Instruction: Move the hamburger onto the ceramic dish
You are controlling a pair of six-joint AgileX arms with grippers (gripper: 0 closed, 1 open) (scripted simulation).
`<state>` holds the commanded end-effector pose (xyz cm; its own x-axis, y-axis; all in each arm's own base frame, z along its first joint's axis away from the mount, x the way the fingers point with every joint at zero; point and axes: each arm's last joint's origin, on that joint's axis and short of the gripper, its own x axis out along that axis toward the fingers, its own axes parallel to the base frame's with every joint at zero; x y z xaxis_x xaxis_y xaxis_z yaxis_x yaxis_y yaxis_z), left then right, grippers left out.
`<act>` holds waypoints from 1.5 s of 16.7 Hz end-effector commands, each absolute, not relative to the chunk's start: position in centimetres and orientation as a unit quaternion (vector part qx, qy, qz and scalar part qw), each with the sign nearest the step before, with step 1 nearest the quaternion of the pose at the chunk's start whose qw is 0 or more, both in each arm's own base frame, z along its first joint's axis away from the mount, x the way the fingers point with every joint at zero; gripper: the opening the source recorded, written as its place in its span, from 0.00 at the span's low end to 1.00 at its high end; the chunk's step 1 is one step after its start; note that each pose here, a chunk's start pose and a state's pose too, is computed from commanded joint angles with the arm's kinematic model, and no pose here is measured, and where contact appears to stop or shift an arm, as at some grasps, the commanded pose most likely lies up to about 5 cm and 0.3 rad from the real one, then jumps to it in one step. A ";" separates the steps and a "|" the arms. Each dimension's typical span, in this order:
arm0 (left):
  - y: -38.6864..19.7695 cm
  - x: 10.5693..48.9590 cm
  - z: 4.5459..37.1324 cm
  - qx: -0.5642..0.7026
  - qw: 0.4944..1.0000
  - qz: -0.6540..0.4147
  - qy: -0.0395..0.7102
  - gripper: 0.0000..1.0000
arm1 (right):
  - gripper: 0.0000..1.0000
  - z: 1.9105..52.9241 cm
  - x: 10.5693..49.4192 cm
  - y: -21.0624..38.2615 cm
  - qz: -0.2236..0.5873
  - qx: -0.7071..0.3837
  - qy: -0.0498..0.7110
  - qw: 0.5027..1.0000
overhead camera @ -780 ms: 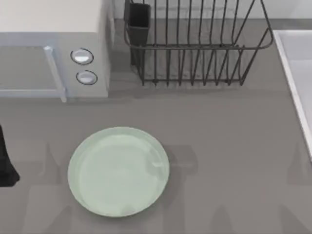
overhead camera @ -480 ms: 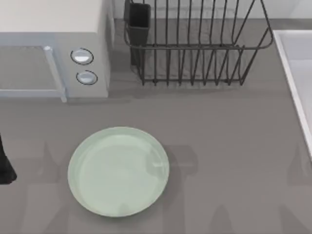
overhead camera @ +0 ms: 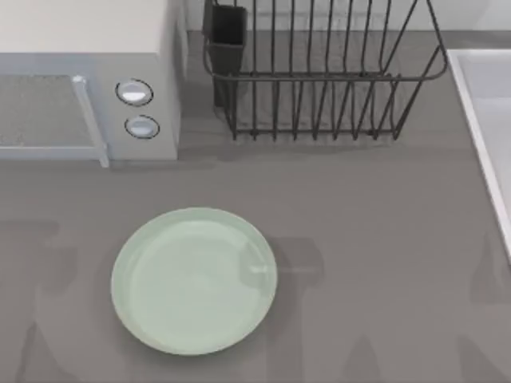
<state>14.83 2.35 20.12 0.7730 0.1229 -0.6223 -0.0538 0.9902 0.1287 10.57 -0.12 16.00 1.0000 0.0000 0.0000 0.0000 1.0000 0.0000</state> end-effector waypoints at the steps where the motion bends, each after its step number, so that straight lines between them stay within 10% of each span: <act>1: 2.9 15.8 20.1 0.052 0.921 0.046 0.384 1.00 | 1.00 16.0 10.6 -0.1 0.000 0.000 0.000 1.000; 10: 8.4 23.6 17.9 0.015 0.739 0.005 0.673 1.00 | 1.00 16.0 10.6 -0.1 0.000 0.000 0.000 1.000; 25: 9.8 25.4 13.3 0.005 0.710 -0.006 0.705 1.00 | 1.00 16.0 10.6 -0.1 0.000 0.000 0.000 1.000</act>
